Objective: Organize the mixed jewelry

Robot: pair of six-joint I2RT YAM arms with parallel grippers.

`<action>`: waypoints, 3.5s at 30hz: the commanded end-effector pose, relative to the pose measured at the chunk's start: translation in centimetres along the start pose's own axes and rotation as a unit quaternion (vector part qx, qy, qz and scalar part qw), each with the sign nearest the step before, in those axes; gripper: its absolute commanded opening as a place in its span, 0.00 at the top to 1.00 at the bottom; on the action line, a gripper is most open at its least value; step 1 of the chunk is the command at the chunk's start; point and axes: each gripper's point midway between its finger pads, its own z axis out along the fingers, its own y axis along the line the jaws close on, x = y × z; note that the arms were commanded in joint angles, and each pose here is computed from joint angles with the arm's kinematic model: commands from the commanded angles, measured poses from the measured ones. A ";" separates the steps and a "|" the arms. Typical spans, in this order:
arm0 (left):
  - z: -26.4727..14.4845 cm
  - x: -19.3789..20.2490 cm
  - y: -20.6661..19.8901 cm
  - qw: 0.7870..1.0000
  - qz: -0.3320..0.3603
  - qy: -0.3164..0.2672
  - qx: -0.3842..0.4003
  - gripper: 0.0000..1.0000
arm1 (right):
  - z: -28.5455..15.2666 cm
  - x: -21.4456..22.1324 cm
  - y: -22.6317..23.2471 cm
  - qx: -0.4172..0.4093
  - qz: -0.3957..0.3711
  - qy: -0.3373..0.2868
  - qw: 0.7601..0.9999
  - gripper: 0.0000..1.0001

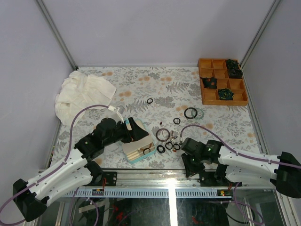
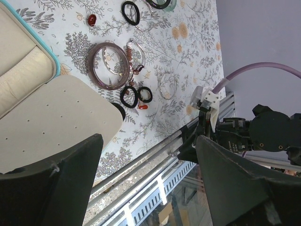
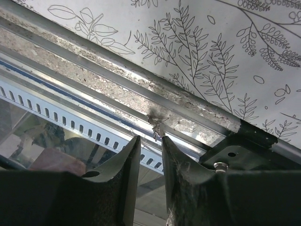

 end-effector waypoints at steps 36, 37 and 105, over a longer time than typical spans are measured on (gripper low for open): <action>-0.2 -0.9 -0.9 1.000 0.006 -0.015 0.016 0.20 | -4.8 -5.9 3.5 -0.020 -0.019 -0.143 0.989 0.91; -0.2 -0.8 -0.9 1.000 0.006 -0.015 0.016 0.20 | -5.0 -6.5 3.9 -0.023 -0.020 -0.153 0.988 0.91; 1.3 6.9 9.5 0.989 -0.087 0.049 -0.107 0.96 | -19.5 -17.6 14.2 -0.594 0.062 -0.061 0.800 0.97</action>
